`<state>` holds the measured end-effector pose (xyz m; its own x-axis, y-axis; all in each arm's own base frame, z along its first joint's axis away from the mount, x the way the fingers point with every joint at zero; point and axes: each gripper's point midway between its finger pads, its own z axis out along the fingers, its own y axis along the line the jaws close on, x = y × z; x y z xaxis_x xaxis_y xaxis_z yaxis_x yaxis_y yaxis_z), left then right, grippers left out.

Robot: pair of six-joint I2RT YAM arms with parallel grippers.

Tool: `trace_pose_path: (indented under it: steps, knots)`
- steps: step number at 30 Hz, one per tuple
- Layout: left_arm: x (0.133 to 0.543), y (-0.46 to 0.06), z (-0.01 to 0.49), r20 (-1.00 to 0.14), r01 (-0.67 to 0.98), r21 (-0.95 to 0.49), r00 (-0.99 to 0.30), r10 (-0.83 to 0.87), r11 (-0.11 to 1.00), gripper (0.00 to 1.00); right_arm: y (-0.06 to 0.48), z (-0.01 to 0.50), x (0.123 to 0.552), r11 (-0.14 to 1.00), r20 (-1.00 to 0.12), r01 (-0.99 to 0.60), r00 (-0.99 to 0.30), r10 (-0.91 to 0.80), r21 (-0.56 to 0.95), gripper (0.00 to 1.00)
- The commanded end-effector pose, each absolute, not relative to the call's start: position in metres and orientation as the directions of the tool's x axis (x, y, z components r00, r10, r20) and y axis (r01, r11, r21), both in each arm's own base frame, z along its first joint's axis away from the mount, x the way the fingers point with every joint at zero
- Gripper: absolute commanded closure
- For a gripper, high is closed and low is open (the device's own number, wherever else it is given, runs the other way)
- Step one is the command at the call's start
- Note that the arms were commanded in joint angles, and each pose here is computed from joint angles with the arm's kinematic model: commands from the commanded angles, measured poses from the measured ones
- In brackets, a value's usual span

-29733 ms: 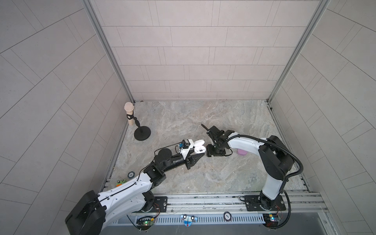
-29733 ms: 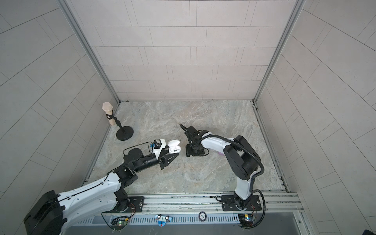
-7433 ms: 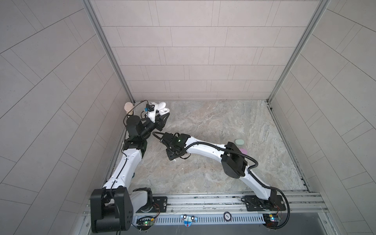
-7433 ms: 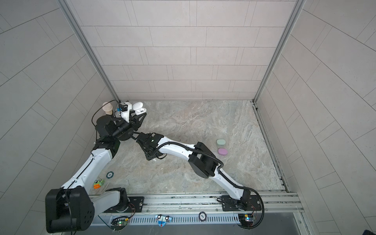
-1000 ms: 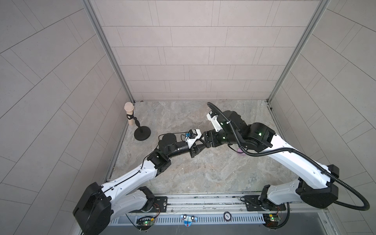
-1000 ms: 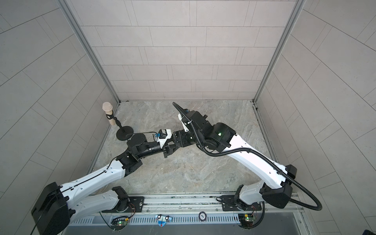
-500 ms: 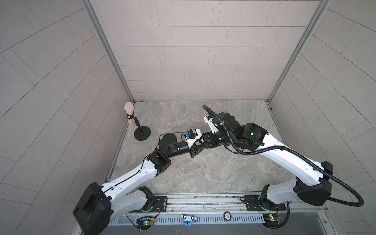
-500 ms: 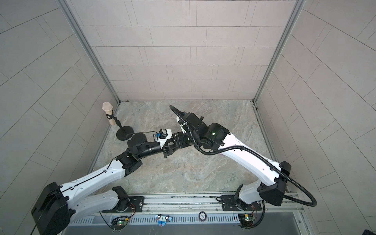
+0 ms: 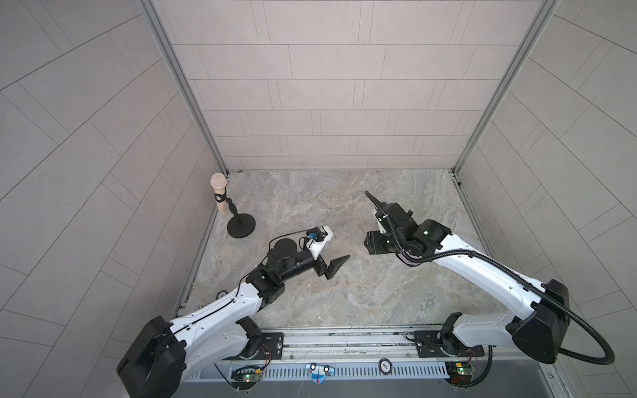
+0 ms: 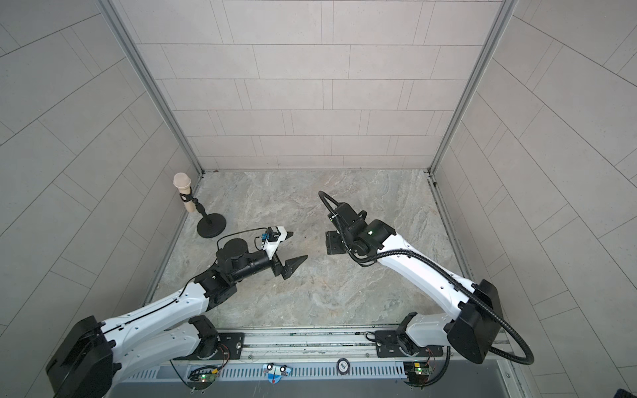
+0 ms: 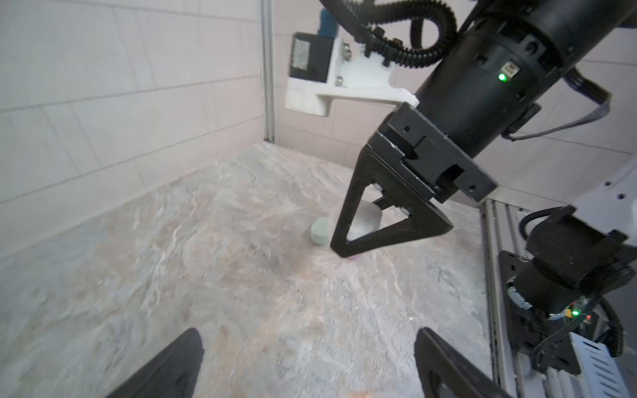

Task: Insert wireless bluetooth earbuds into charging case
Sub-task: Place the charging case at the center of the table, then reset both arms

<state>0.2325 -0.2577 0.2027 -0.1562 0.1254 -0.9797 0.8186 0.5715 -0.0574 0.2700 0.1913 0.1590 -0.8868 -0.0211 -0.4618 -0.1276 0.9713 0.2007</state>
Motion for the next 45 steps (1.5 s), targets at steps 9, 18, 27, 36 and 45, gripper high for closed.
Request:
trace_pose_path:
  steps: [9, 18, 27, 36, 45]
  knots:
    - [0.265, -0.16, 0.196, -0.972, 0.42, -0.02, -0.22, 0.081, 0.907, 0.0, 0.17, 0.041, 0.294, 0.995, -0.4, -0.095, -0.913, -0.076, 0.027, 0.53]
    - [0.279, -0.099, 0.182, -0.956, 0.16, 0.073, -0.269, 0.115, 0.984, 0.0, 0.161, 0.025, 0.286, 0.993, -0.355, -0.118, -0.927, -0.119, -0.023, 0.15]
    - [0.292, -0.042, 0.181, -0.972, -0.048, 0.115, -0.21, 0.103, 0.992, 0.0, 0.125, 0.127, 0.3, 0.98, -0.618, -0.151, -0.761, -0.199, -0.13, 0.01]
    - [0.318, -0.027, 0.167, -0.976, -0.046, 0.135, -0.177, 0.124, 0.99, 0.0, -0.004, 0.14, 0.334, 0.936, -0.791, 0.281, -0.612, 0.004, -0.213, 0.0]
    - [0.342, -0.031, 0.158, -0.972, 0.032, 0.167, -0.163, 0.17, 0.985, 0.0, -0.04, 0.105, 0.341, 0.901, -0.825, 0.351, -0.564, -0.013, -0.254, 0.0]
